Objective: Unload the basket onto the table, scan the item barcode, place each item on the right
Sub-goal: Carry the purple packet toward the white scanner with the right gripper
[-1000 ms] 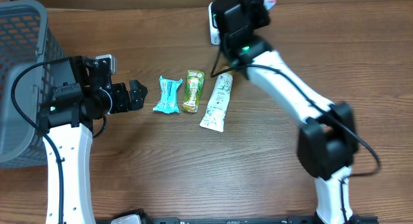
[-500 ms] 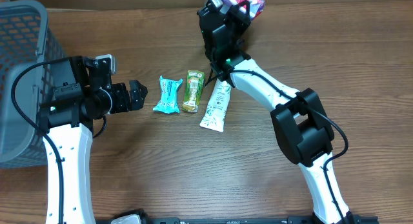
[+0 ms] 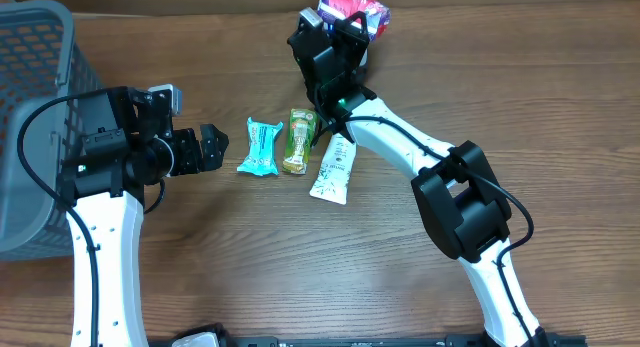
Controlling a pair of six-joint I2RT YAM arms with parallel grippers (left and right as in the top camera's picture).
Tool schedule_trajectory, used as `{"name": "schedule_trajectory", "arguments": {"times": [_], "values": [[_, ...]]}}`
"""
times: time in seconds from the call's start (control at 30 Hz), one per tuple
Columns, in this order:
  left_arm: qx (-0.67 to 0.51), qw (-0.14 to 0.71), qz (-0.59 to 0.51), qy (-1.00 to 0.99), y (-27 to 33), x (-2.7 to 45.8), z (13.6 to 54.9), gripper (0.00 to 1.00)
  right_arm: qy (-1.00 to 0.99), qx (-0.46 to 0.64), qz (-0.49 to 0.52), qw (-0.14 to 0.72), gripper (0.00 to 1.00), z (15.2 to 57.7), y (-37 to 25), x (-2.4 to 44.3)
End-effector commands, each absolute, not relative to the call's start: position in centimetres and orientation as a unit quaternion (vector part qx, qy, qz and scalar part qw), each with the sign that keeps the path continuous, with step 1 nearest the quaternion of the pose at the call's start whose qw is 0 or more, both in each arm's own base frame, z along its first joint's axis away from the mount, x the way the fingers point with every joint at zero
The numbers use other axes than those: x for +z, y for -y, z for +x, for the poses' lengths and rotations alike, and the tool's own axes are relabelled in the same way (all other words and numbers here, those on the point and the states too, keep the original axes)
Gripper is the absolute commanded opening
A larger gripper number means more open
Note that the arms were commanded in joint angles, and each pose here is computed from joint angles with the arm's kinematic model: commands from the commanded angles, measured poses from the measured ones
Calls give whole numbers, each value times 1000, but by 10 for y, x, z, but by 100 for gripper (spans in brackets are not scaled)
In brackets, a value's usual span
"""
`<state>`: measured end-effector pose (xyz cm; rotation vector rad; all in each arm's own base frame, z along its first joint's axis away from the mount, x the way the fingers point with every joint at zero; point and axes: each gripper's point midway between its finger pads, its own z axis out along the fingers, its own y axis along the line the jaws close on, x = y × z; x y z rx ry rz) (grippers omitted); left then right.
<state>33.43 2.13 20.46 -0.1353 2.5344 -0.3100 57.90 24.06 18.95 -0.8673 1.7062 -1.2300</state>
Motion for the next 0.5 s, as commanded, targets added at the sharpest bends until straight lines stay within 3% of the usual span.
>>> {"name": "schedule_trajectory", "arguments": {"times": [0.0,0.47], "values": [[-120,300,-40,-946,-19,213,336,99,-672,-494,-339,435,4,584,-240,205],[-120,300,-40,-946,-19,213,336,100,-673,-486,-325,454,4,602,-218,211]]}}
